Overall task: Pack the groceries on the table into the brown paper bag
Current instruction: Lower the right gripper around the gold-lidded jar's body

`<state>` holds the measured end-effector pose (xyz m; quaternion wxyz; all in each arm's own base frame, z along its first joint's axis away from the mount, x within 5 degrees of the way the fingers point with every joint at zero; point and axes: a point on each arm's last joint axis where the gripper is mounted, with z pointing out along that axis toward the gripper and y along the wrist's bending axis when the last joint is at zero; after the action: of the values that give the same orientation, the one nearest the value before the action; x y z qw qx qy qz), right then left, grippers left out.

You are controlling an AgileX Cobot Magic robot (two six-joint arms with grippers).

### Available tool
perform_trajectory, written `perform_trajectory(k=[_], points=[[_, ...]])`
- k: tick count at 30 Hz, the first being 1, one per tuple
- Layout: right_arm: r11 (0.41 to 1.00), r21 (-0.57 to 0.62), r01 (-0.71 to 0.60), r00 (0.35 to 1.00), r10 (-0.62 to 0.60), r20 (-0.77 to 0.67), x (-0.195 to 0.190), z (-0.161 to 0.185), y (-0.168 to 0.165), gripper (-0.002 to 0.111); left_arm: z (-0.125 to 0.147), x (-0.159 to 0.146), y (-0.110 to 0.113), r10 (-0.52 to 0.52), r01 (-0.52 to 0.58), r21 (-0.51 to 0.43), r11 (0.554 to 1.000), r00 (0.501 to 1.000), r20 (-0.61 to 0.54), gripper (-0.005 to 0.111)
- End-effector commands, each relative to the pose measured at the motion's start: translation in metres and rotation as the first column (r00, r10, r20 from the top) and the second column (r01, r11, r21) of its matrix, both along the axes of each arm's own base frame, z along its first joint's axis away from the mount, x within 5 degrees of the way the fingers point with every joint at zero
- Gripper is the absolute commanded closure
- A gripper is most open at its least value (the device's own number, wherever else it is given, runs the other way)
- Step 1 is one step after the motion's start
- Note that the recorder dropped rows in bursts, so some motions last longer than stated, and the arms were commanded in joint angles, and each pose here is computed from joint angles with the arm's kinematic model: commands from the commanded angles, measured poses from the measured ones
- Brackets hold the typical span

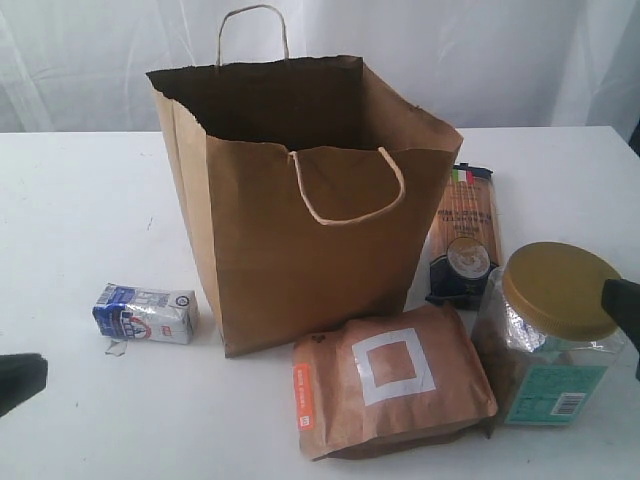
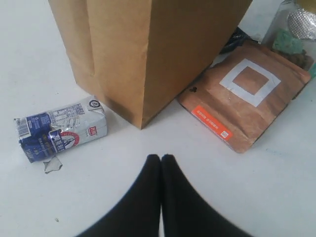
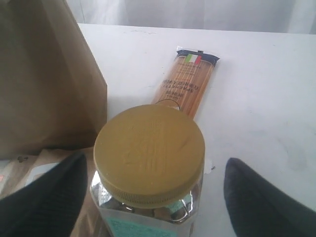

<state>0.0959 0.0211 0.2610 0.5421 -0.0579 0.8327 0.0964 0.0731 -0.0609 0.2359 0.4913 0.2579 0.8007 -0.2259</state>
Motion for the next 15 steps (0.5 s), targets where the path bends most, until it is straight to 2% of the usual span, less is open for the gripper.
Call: perform_trajectory(k=[1,4,7,10,11,12,13,14,15], points=[[1.0,0.003,0.004,1.0,-0.004,0.005,0.001,-0.001,0.0,0.037,-0.021,-0.019,0.007,0.005,-0.003,-0.036,0.999,0.999,0.043,0.107],[1.0,0.003,0.004,1.0,-0.004,0.005,0.001,-0.001,0.0,0.037,-0.043,-0.026,0.01,0.005,-0.004,-0.035,0.999,0.999,0.039,0.107],[1.0,0.003,0.001,1.0,-0.001,0.0,0.001,-0.001,0.0,0.037,-0.068,-0.03,0.012,0.002,-0.002,-0.012,1.0,1.0,-0.018,0.107],[1.0,0.003,-0.002,1.0,0.002,-0.005,0.0,-0.002,0.0,0.037,-0.072,-0.03,0.012,0.005,-0.005,0.001,1.0,1.0,-0.022,0.107],[1.0,0.003,-0.002,1.0,0.002,-0.005,0.0,-0.002,0.0,0.037,-0.073,-0.029,0.014,-0.001,0.0,0.058,0.998,1.0,0.003,0.107],[1.0,0.003,-0.003,1.0,0.003,-0.008,0.0,-0.002,0.0,0.037,-0.074,-0.026,0.019,0.002,-0.016,0.17,0.985,0.997,0.079,0.107],[1.0,0.003,-0.004,1.0,0.004,-0.01,0.0,-0.002,0.0,0.037,-0.077,-0.023,0.026,-0.039,-0.023,0.35,0.936,0.985,0.169,0.107],[1.0,0.003,-0.005,1.0,0.005,-0.011,0.0,-0.002,0.001,0.037,-0.077,-0.02,0.033,-0.1,-0.043,0.514,0.857,0.964,0.247,0.107],[1.0,0.003,-0.009,1.0,0.009,-0.02,0.0,-0.003,0.001,0.037,-0.077,-0.018,0.035,-0.121,-0.053,0.56,0.827,0.955,0.27,0.107]])
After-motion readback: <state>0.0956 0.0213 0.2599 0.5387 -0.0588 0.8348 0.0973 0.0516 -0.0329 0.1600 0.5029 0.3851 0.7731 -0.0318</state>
